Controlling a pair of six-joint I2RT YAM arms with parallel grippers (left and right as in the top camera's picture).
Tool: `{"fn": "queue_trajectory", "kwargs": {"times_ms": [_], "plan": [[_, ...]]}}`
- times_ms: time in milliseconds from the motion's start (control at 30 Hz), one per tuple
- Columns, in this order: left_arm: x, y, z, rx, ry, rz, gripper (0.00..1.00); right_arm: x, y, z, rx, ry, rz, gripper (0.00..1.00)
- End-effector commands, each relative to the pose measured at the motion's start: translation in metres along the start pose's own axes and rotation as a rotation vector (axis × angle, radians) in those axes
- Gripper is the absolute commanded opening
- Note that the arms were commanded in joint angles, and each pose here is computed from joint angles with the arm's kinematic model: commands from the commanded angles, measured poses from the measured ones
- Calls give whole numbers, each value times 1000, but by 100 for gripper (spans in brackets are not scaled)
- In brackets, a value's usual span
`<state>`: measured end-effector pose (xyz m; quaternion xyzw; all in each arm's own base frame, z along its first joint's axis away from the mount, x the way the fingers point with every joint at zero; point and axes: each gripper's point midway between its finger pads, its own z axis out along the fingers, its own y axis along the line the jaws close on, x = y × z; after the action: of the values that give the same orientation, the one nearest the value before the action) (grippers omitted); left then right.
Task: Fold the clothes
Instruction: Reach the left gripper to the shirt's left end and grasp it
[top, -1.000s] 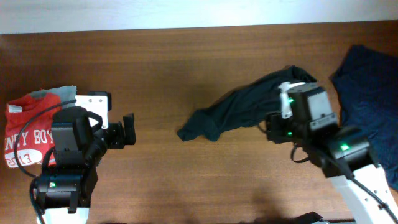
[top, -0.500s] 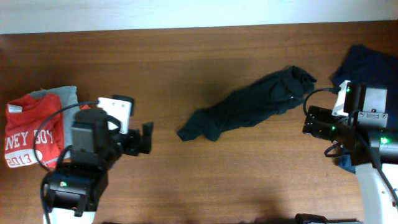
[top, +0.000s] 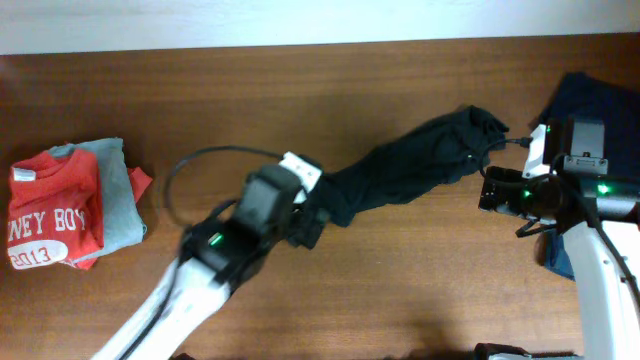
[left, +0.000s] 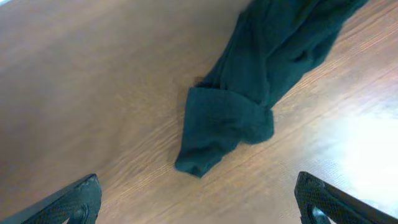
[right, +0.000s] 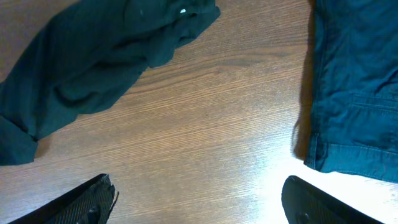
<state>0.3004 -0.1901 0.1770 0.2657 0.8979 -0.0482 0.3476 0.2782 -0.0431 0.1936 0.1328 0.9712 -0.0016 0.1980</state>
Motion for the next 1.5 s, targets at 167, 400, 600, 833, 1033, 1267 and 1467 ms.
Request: {"fn": "queue_trajectory", "kwargs": {"times_ms": [167, 400, 600, 833, 1033, 1267, 1467], "plan": [[30, -23, 99, 56, 264, 24, 99, -3, 1, -2, -14, -7, -1, 91], [34, -22, 141, 18, 288, 37, 99, -3, 2, -2, -20, -7, -1, 91], [50, -24, 154, 22, 337, 43, 99, -3, 2, -2, -20, -7, -1, 91], [48, -25, 157, 21, 326, 41, 29, -3, 2, -2, -20, -7, -1, 91], [31, -10, 142, -48, 308, 38, 0, -3, 2, -2, -20, -7, -1, 91], [-52, 36, 65, -104, 84, -108, 0, -3, 4, -2, -28, -6, -1, 91], [-74, 56, -7, -21, -49, -224, 0, -4, 12, 6, -74, 19, -9, 90]]}}
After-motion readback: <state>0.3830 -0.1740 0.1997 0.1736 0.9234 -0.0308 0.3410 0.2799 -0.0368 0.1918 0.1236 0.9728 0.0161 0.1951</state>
